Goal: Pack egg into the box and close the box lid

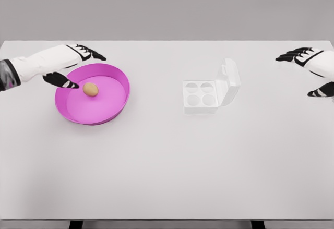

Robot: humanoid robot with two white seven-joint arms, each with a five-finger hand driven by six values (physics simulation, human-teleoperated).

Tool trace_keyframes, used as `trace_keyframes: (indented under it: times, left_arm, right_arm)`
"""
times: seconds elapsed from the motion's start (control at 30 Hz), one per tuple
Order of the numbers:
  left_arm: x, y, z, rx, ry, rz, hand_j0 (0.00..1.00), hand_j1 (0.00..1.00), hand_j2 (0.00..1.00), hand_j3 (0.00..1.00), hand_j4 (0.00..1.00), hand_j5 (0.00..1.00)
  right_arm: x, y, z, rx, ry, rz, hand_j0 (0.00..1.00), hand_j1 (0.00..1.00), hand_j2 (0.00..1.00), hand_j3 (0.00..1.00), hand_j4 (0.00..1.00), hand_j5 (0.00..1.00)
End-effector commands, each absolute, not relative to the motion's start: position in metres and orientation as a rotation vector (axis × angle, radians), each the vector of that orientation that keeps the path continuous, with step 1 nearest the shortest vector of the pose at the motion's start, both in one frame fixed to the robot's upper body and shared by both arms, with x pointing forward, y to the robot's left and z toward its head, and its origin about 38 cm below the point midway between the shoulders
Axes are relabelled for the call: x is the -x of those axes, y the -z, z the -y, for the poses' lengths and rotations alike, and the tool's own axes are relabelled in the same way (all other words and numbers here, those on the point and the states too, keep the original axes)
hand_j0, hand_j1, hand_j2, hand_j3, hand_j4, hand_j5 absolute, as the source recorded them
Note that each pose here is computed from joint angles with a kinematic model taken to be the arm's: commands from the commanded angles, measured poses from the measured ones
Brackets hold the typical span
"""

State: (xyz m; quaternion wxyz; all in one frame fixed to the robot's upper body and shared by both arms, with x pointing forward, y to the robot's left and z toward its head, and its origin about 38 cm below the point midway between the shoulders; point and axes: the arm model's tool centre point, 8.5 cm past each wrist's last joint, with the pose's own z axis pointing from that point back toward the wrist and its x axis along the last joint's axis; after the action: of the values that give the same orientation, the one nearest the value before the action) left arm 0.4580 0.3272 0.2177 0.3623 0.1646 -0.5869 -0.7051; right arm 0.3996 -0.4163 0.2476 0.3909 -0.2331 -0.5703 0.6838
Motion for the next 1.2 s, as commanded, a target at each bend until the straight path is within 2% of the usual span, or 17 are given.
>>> trace_keyframes:
  times: [0.0,0.1,0.23,0.4,1.17]
  left_arm:
    - [-0.458,-0.207,-0.323,-0.409,1.845,1.475,0.82,0.82,0.82,0.82,0.82,0.82]
    - [-0.458,-0.204,-0.322,-0.417,1.864,1.455,0.82,0.82,0.82,0.82,0.82,0.82]
    - [-0.456,-0.200,-0.322,-0.418,1.880,1.433,0.81,0.81,0.81,0.81,0.81,0.81]
    - [-0.455,-0.196,-0.323,-0.413,1.880,1.424,0.84,0.84,0.84,0.84,0.84,0.84]
    - [-0.462,-0.169,-0.321,-0.403,1.907,1.324,0.83,0.83,0.83,0.83,0.83,0.83]
  right_arm:
    - [-0.408,-0.202,0.419,0.499,-1.671,1.387,1.00,1.00,1.00,1.00,1.00,1.00]
    - [-0.419,-0.188,0.393,0.442,-1.779,1.338,1.00,1.00,1.00,1.00,1.00,1.00]
    - [-0.419,-0.181,0.396,0.474,-1.824,1.270,1.00,1.00,1.00,1.00,1.00,1.00]
    - [-0.418,-0.179,0.397,0.470,-1.820,1.264,1.00,1.00,1.00,1.00,1.00,1.00]
    - [-0.417,-0.177,0.397,0.465,-1.821,1.263,1.00,1.00,1.00,1.00,1.00,1.00]
